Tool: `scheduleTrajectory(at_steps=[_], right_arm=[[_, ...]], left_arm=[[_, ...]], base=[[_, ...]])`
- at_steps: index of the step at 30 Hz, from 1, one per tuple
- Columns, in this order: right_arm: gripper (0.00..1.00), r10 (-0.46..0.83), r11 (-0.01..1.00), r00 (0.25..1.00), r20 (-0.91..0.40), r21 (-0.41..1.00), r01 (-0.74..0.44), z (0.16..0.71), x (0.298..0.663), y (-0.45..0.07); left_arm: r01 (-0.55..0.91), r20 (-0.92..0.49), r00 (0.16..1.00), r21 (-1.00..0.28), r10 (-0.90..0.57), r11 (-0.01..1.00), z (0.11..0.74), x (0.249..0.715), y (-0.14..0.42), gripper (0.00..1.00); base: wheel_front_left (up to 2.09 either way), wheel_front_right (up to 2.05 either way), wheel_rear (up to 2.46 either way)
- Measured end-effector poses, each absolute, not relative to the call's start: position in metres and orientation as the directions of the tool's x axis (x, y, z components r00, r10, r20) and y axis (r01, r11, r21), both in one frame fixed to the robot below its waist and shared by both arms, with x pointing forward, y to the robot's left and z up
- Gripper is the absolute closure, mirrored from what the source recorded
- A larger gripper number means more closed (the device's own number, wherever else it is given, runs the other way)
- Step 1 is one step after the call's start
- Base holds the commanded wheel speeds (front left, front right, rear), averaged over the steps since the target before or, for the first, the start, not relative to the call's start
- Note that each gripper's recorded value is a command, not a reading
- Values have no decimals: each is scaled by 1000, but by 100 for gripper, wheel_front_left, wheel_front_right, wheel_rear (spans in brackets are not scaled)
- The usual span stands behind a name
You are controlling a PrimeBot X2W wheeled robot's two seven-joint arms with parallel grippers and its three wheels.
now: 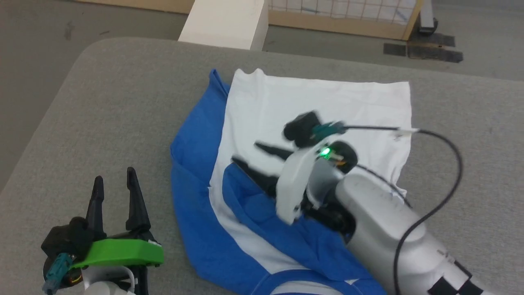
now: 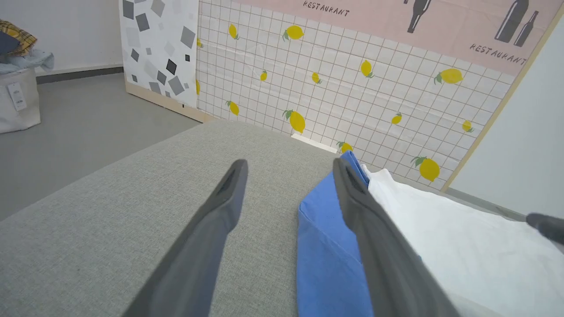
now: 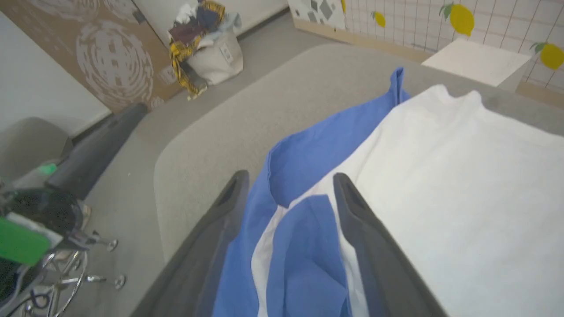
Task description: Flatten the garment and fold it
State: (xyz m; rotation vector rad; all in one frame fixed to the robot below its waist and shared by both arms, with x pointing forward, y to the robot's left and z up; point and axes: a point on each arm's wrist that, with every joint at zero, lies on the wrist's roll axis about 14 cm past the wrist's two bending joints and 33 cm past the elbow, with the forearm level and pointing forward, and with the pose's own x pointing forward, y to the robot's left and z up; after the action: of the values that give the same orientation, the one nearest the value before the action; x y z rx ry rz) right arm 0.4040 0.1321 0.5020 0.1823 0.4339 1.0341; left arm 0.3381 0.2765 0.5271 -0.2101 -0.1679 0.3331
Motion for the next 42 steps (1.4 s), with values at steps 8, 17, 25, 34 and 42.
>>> scheduleTrajectory(at_steps=[8, 17, 25, 34, 42], right_arm=[[0, 591, 771, 807, -12, 302, -561, 573, 488, 8], [0, 229, 931, 970, -85, 311, -192, 546, 477, -150], [0, 99, 957, 986, -137, 283, -57, 539, 466, -200], [0, 56, 962, 979, -194, 272, -1, 518, 483, -214], [0, 39, 964, 959, -280, 265, 38, 473, 502, -220]], left_arm=[[-249, 136, 948, -247, 288, 936, 530, 341, 261, 0], [-168, 107, 974, -248, 199, 954, 528, 356, 239, 0], [-52, -109, 993, -140, 37, 989, 517, 417, 232, 0], [29, -368, 929, -30, -38, 999, 523, 518, 242, 0], [46, -644, 765, 15, -26, 999, 463, 560, 244, 0]], base=[[0, 0, 0], [0, 0, 0], [0, 0, 0], [0, 0, 0], [0, 0, 0]])
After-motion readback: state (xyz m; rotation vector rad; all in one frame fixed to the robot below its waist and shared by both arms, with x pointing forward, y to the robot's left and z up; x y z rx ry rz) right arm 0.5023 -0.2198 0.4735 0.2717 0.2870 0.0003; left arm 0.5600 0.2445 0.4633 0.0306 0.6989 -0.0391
